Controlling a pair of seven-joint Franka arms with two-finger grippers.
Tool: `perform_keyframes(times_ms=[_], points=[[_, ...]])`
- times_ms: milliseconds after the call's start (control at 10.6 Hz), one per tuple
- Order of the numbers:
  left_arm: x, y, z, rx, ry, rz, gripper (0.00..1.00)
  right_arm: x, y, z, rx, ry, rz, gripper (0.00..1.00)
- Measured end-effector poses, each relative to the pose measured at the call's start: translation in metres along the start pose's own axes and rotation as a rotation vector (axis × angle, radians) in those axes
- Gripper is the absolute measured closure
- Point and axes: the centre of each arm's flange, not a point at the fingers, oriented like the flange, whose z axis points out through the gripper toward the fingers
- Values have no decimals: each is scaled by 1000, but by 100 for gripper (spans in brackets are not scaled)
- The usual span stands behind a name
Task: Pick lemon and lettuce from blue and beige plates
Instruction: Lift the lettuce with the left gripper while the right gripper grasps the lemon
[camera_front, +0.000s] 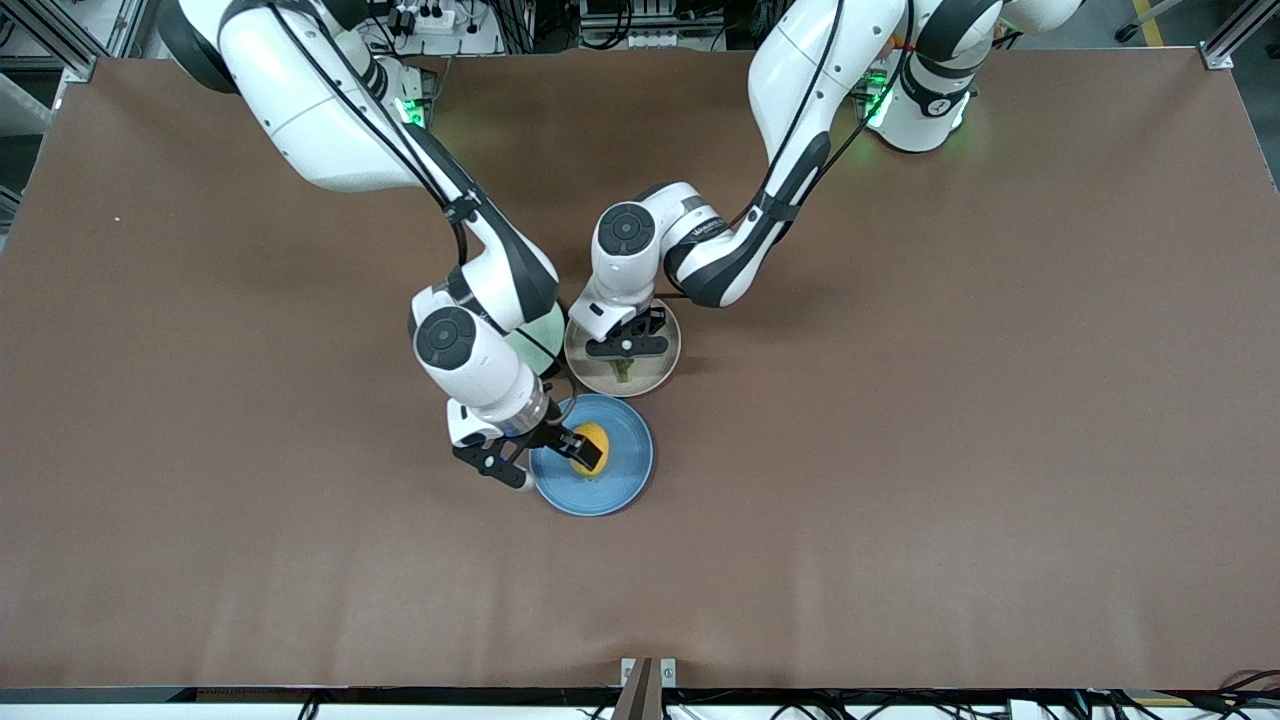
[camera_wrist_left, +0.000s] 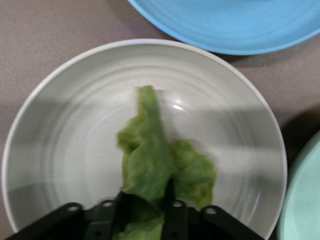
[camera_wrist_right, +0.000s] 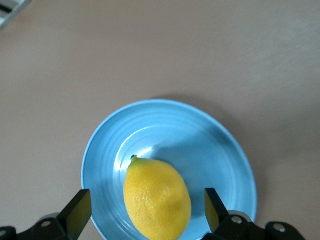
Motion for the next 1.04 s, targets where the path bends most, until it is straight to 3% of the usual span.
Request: perform_keyframes(times_ms=[95,189,379,663,1041], points=[[0,0,0,1,2,1,90,-6,0,10,1,-1,-9,0],[1,0,0,1,3,1,95,-11,0,18,2,1,-19,0],[3,-1,-7,16,-1,0,95,-21,1,34,-23,14,-30,0],[10,-10,-40,95,-21,-4,95,-24,4,43,-44,30,-36,0],[34,-38,-114,124,-16,9,95,-35,5,58,-49,29,-55,0]])
